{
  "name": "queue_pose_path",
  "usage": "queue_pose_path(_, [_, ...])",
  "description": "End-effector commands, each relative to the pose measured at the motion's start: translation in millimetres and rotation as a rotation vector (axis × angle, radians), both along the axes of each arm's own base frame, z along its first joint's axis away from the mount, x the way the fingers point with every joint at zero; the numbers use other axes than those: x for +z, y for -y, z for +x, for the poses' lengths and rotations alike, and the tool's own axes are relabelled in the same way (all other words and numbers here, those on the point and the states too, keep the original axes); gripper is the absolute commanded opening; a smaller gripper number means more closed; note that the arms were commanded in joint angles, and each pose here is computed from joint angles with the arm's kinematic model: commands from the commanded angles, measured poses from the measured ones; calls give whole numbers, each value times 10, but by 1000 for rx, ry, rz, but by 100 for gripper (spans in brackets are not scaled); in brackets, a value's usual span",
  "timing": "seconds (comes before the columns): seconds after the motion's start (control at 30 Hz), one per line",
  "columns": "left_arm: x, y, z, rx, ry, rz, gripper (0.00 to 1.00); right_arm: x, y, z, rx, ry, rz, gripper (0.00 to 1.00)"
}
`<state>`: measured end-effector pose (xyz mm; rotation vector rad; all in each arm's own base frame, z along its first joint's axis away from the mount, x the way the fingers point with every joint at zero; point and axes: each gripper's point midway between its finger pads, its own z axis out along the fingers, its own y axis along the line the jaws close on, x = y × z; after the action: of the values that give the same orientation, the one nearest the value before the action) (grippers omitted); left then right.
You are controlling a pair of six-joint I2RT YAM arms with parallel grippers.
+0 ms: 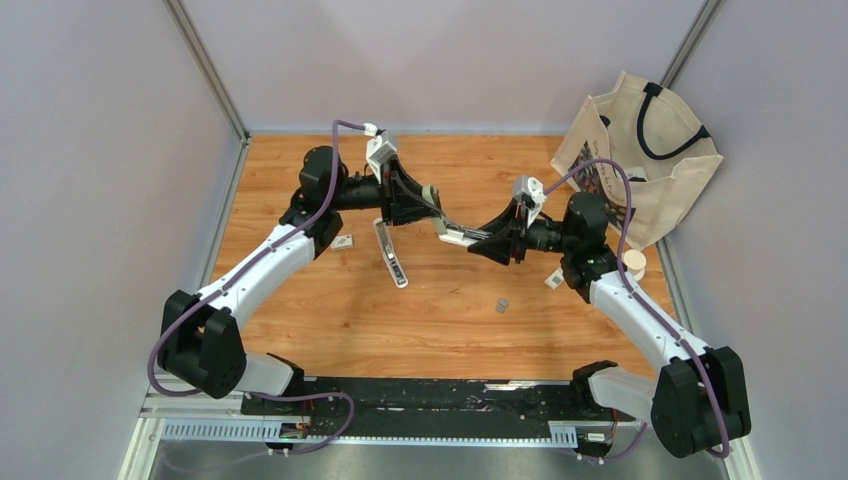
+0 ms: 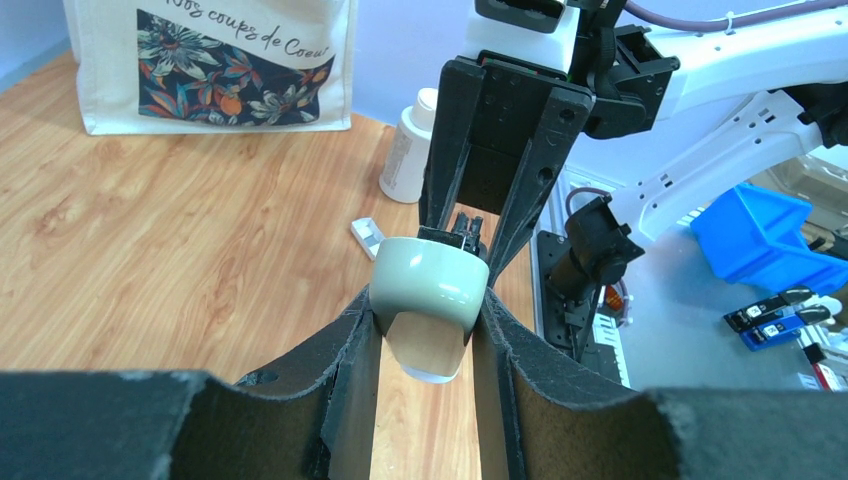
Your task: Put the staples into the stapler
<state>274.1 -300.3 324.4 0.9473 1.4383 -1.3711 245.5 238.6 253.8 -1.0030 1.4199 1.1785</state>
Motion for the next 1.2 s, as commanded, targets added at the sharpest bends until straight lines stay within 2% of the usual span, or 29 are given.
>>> queue_pose_path(0.0, [269,-51,149,63,178,-44,27,-43,60,21,-37,-47,-31,0])
queue_pose_path(0.5, [74,93,60,11,159,14,57,-99,10,-25,-12,-29,-73,0])
queue_pose_path(0.67, [33,107,68,9,151,24,63,-112,-2,-33,-8,-22,-82,0])
queue_pose_path(0.77, [44,96,90,28,149,28,80,-124,-2,-22,-15,-24,-86,0])
queue_pose_path(1.17, [224,-107,226,135,165,47,81,-154,16,38,-53,-25,-101,0])
